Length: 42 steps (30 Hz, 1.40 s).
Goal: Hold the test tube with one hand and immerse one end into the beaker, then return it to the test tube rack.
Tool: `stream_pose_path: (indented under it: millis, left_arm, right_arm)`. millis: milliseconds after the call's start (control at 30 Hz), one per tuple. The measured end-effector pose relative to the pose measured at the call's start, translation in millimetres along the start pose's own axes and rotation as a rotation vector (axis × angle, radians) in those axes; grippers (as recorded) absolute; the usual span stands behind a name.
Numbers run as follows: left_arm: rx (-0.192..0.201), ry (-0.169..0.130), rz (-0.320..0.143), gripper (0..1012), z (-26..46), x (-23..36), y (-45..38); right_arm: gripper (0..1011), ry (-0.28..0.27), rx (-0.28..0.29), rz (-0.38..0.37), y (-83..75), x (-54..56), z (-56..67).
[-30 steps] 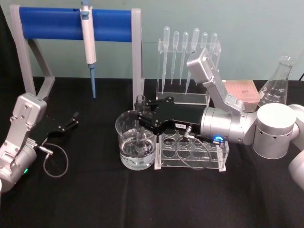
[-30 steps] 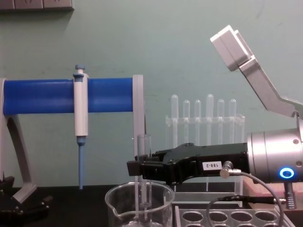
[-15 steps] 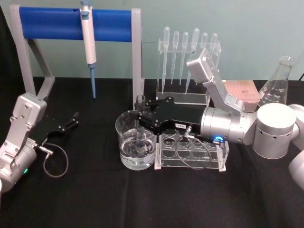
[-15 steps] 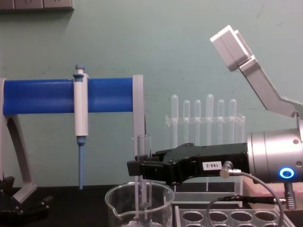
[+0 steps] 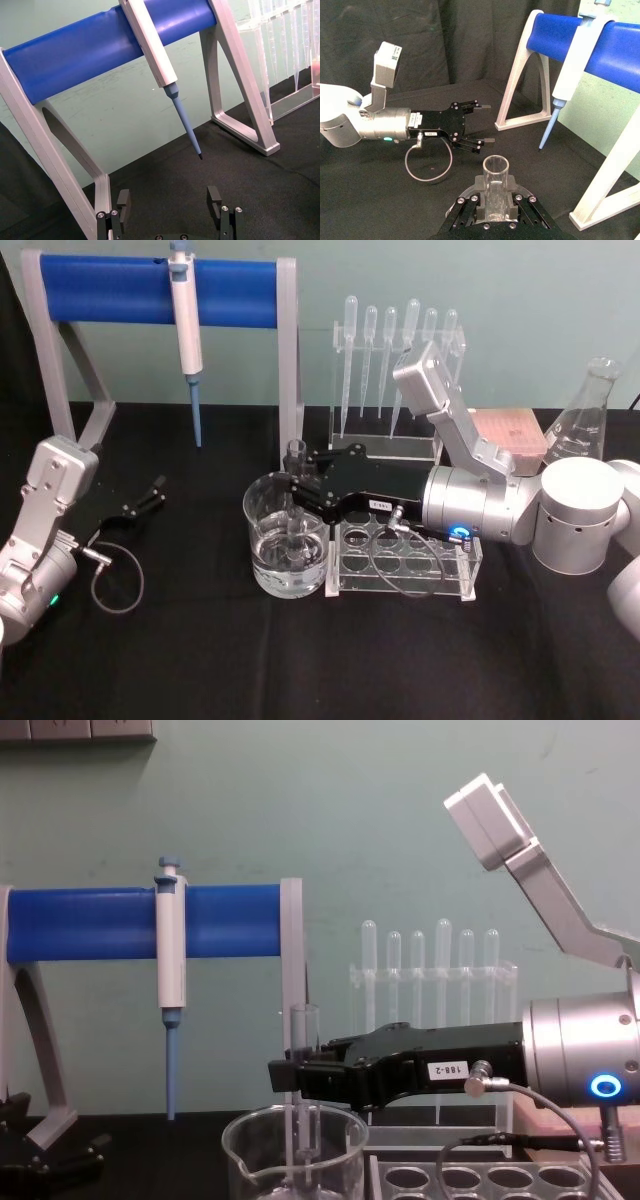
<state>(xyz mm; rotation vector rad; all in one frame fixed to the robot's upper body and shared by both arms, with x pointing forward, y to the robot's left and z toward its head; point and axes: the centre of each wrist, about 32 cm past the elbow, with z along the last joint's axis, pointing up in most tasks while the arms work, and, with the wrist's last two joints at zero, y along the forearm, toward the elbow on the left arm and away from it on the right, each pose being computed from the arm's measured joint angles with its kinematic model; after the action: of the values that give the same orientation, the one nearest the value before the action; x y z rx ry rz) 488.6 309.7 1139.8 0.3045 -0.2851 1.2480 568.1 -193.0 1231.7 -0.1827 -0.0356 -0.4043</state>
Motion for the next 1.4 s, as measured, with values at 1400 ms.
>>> stream_pose_path:
  millis: [1400]
  left_arm:
    - [0.000, 0.000, 0.000, 1000, 0.0, 0.0, 0.0]
  right_arm:
    - [241, 0.000, 0.000, 0.000, 0.0, 0.0, 0.0]
